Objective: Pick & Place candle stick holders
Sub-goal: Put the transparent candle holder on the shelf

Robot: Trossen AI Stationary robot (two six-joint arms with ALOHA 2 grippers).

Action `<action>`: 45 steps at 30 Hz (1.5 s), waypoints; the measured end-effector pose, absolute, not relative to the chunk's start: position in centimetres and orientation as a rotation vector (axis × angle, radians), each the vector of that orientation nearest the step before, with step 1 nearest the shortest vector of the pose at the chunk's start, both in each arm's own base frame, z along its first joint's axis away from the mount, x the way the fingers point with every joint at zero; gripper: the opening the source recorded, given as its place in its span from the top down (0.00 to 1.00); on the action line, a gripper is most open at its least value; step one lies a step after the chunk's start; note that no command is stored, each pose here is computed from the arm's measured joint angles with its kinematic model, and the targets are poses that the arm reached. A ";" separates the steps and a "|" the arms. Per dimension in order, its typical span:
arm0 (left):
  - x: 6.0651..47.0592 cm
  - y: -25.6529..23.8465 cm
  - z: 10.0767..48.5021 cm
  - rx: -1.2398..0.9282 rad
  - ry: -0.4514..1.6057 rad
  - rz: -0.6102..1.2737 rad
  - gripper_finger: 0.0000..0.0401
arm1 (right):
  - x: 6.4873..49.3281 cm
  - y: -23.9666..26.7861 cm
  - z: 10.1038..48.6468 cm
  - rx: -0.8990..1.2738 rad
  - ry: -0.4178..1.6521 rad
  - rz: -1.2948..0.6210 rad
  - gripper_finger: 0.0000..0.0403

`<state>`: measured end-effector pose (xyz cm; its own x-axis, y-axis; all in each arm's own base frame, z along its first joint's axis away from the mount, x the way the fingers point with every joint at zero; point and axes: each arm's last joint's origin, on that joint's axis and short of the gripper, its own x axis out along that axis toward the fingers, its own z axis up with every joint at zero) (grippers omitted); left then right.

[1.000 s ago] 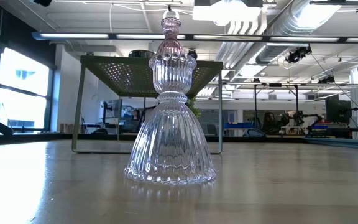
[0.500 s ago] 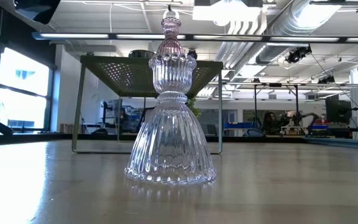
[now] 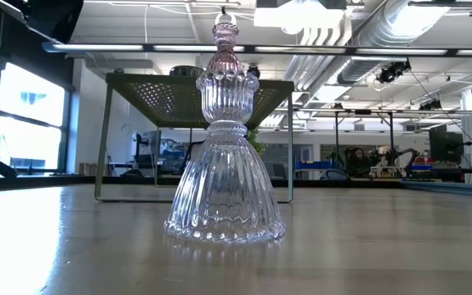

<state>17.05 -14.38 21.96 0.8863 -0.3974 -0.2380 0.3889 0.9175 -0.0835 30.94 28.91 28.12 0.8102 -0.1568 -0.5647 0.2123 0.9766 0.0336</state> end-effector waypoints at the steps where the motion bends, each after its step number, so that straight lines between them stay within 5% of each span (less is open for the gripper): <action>1: 17.0 -14.4 21.9 -0.032 0.255 -0.409 0.02 | 30.9 28.9 28.1 0.097 0.595 -0.197 0.48; 23: 20.5 -17.5 17.8 -0.094 0.145 -0.422 0.02 | 31.0 28.9 28.2 0.074 0.581 -0.208 0.48; 45: 26.0 -15.5 16.2 -0.159 0.206 -0.271 0.02 | 31.0 28.9 28.2 0.060 0.585 -0.200 0.48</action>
<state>26.05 -15.46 16.18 0.9428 -0.2809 -0.1794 0.2486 0.9511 -0.1831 30.98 28.87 28.17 0.8150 -0.1706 -0.5538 0.2048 0.9788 0.0000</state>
